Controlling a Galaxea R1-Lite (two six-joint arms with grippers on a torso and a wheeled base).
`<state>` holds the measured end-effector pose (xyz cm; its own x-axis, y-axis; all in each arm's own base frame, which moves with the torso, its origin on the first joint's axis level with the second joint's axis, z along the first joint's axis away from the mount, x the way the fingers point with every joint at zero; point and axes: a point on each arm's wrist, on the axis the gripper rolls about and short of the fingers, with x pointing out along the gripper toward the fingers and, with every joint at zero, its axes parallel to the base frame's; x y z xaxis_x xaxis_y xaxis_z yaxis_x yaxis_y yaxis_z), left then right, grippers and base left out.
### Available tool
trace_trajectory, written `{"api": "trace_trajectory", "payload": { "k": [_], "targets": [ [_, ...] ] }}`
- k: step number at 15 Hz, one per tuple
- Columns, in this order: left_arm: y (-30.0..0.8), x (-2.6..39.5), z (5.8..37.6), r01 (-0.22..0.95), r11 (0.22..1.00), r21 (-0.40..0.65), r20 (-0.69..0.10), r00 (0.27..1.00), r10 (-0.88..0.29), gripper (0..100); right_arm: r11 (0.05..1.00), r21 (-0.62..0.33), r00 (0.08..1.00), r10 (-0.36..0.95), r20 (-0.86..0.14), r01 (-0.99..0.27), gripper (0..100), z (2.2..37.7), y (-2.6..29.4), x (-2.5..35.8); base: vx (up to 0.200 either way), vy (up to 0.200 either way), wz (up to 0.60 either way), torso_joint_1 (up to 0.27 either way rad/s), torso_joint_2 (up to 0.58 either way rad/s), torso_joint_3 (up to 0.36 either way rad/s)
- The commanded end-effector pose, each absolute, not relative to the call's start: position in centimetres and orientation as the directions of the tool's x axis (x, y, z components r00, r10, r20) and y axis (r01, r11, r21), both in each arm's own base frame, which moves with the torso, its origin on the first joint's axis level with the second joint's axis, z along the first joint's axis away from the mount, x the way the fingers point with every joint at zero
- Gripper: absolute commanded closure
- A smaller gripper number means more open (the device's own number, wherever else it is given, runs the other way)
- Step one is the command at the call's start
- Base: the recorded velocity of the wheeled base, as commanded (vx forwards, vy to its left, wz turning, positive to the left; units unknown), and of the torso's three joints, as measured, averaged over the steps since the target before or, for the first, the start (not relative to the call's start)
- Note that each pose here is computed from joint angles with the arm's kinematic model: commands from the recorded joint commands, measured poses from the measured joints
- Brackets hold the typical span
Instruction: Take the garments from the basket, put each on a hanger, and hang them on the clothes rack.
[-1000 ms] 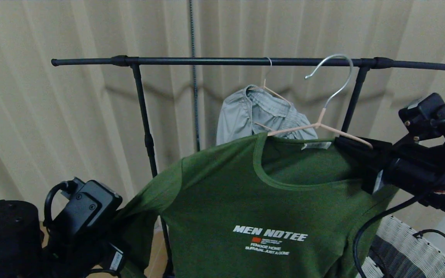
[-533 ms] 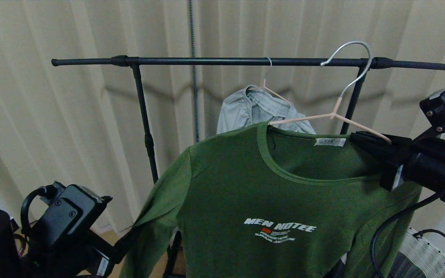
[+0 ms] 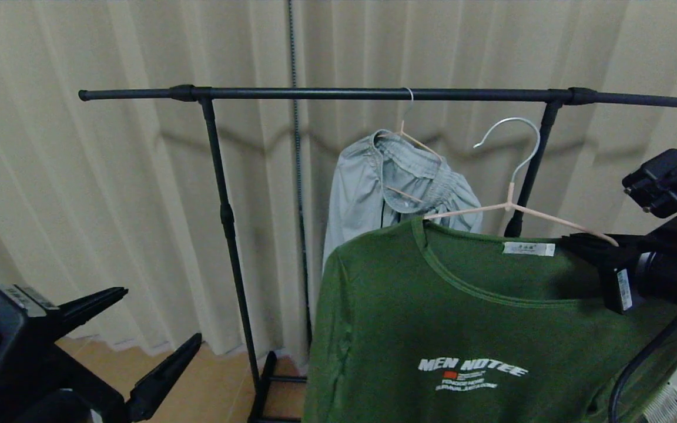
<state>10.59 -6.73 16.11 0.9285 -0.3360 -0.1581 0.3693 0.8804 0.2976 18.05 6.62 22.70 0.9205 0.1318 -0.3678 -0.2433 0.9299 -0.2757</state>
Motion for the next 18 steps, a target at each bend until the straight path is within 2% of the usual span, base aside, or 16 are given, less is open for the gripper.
{"api": "trace_trajectory", "payload": {
  "k": [1,3,5,8,16,18],
  "targets": [
    [-5.9,9.4,16.4,0.363,0.889,0.28,-0.137,0.931,-0.337,0,0.932,-0.278,0.925,0.121,-0.36,-0.23,100,23.2,6.6,17.9,0.0,0.0,0.0,0.0,0.0,0.0],
    [-5.0,8.4,15.6,0.352,0.89,0.289,-0.149,0.935,-0.322,0,0.932,-0.29,0.919,0.096,-0.381,-0.218,100,22.9,6.5,17.8,0.0,0.0,0.0,0.0,0.0,0.0],
    [-3.3,6.9,14.3,0.285,0.894,0.347,-0.13,0.958,-0.255,0,0.93,-0.311,0.909,0.051,-0.413,-0.194,100,22.8,6.2,17.3,0.0,0.0,0.0,0.0,0.0,0.0],
    [-2.5,6.3,14.1,0.219,0.909,0.354,-0.099,0.976,-0.196,0,0.93,-0.32,0.907,0.032,-0.419,-0.18,100,22.9,6.1,17.3,0.0,0.0,0.0,0.0,0.0,0.0],
    [-2.3,6.2,14.1,0.215,0.914,0.344,-0.092,0.977,-0.195,0,0.934,-0.318,0.92,0.026,-0.39,-0.161,100,23.6,6.2,17.5,0.0,0.2,0.0,0.001,0.0,0.004],
    [-2.4,6.3,14.1,0.232,0.91,0.344,-0.097,0.973,-0.211,0,0.939,-0.309,0.933,0.034,-0.359,-0.153,100,24.7,6.4,17.9,0.0,0.0,0.0,0.0,0.0,0.0]
  ]
}}
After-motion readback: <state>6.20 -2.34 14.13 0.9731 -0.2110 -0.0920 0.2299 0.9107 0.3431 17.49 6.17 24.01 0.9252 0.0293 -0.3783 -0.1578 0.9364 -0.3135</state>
